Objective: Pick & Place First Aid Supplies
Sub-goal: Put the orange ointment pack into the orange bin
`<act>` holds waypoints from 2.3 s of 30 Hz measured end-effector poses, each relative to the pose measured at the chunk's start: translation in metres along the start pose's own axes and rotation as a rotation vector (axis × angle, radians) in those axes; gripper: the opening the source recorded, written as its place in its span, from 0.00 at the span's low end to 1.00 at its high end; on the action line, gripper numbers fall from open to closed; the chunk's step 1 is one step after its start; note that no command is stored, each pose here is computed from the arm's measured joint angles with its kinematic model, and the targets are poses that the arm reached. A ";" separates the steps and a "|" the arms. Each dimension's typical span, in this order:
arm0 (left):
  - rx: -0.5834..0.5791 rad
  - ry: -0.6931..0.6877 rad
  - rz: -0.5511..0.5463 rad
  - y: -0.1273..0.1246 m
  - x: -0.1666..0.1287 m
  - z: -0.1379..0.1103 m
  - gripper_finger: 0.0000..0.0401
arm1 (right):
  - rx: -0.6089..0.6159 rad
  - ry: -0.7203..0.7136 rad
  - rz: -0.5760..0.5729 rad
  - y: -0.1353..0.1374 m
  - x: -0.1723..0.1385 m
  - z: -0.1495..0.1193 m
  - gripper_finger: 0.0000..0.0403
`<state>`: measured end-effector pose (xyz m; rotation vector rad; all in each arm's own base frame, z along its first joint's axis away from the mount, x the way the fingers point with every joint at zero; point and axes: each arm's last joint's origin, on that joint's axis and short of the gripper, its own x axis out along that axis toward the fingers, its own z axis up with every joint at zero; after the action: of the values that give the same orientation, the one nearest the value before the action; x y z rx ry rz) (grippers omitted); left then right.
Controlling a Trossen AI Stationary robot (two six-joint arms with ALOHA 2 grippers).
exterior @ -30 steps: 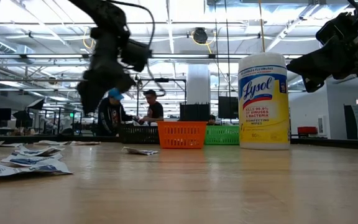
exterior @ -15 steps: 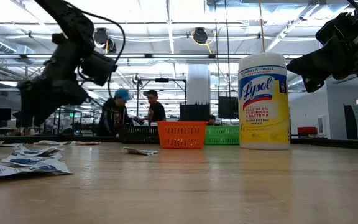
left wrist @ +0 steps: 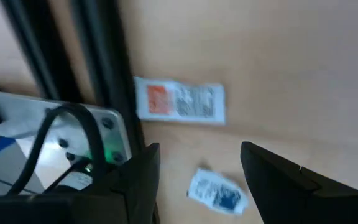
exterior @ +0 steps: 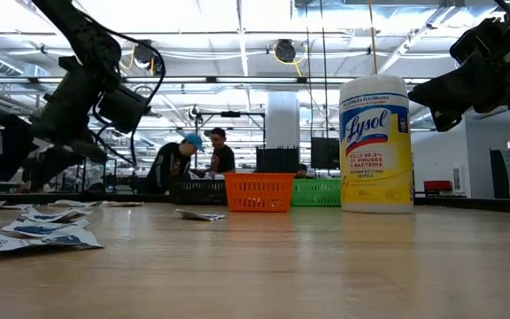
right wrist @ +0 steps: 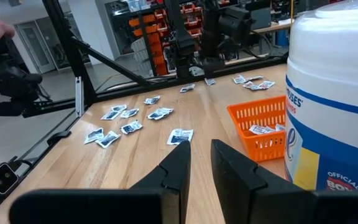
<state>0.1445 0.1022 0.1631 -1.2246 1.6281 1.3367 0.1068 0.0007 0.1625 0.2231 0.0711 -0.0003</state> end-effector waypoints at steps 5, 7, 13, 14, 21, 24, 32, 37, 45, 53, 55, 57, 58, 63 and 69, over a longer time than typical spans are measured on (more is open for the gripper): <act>-0.101 -0.088 0.025 0.002 0.003 0.007 0.57 | 0.000 0.000 0.000 0.000 0.000 0.000 0.15; -0.124 -0.117 0.010 0.000 0.006 0.009 0.57 | 0.000 0.000 0.000 0.000 0.000 0.000 0.15; -0.186 -0.114 0.009 -0.003 0.016 0.011 0.57 | 0.000 -0.001 0.000 0.000 0.000 0.000 0.15; -0.207 -0.112 0.022 -0.003 0.019 0.011 0.57 | 0.000 0.000 0.000 0.000 0.000 0.000 0.15; -0.248 -0.129 0.022 -0.005 0.029 0.008 0.57 | 0.000 0.000 0.000 0.000 0.000 0.000 0.15; -0.243 -0.135 0.017 -0.006 0.029 0.008 0.57 | 0.000 0.000 0.000 0.000 0.000 0.000 0.15; -0.246 -0.149 -0.022 -0.009 0.029 0.010 0.34 | 0.000 0.000 0.000 0.000 0.000 0.000 0.15; -0.244 -0.146 -0.027 -0.009 0.029 0.010 0.13 | 0.000 0.000 0.000 0.000 0.000 0.000 0.15; -0.167 -0.178 -0.086 -0.014 0.032 0.014 0.01 | 0.000 0.000 0.000 0.000 0.000 0.000 0.15; -0.132 -0.169 -0.109 -0.015 0.014 0.013 0.00 | 0.000 0.000 0.000 0.000 0.000 0.000 0.15; -0.118 -0.187 -0.125 -0.014 0.005 0.013 0.00 | 0.000 -0.001 0.000 0.000 0.000 0.000 0.15; -0.107 -0.201 -0.138 -0.015 -0.004 0.013 0.00 | 0.000 0.000 0.000 0.000 0.000 0.000 0.15; -0.102 -0.206 -0.150 -0.015 -0.008 0.013 0.00 | 0.000 0.000 0.000 0.000 0.000 0.000 0.15; -0.070 -0.214 -0.125 -0.009 -0.032 0.010 0.00 | 0.000 -0.001 0.000 0.000 0.000 0.000 0.15; -0.018 -0.230 -0.066 0.000 -0.062 0.004 0.00 | 0.000 -0.001 0.000 0.000 0.000 0.000 0.15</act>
<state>0.1642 0.1205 0.2188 -1.0809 1.4059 1.3983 0.1068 0.0007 0.1627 0.2231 0.0703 -0.0002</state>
